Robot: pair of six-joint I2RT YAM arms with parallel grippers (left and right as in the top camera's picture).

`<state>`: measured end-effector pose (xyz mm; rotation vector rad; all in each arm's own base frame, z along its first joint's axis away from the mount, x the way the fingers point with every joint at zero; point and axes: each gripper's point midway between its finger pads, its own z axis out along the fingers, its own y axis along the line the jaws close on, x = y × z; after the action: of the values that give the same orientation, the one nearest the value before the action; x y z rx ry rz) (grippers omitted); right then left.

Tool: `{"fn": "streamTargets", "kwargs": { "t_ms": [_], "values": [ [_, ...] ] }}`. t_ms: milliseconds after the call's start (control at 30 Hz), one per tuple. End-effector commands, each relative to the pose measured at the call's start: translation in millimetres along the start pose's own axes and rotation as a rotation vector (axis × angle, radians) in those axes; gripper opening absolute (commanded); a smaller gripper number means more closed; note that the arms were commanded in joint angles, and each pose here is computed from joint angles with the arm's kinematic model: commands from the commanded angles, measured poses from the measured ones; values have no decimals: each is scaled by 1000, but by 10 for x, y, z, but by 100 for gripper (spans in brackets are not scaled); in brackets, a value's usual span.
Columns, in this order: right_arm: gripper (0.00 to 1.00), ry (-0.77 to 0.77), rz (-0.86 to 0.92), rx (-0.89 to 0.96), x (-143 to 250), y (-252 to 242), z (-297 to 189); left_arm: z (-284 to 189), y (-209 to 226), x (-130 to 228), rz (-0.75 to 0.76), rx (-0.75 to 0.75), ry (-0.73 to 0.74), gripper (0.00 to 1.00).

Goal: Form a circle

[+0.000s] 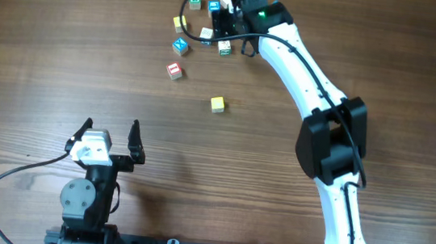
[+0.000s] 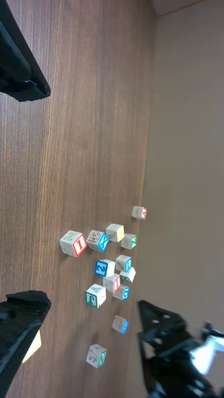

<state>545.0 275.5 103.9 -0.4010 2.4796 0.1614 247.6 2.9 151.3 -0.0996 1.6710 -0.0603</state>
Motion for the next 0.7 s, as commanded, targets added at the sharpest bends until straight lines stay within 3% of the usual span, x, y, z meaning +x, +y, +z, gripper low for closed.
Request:
{"fn": "streamTargets", "kwargs": {
  "t_ms": [0, 200, 467, 667],
  "values": [
    [80, 68, -31, -53, 267, 142, 326, 3, 16, 17, 16, -7, 4, 100],
    [81, 127, -71, -135, 509, 279, 572, 3, 17, 19, 16, -7, 4, 100],
    [55, 133, -71, -111, 534, 238, 600, 3, 16, 17, 16, -7, 4, 100],
    [53, 121, -72, -114, 505, 250, 605, 3, 17, 19, 16, -7, 4, 100]
  ]
}}
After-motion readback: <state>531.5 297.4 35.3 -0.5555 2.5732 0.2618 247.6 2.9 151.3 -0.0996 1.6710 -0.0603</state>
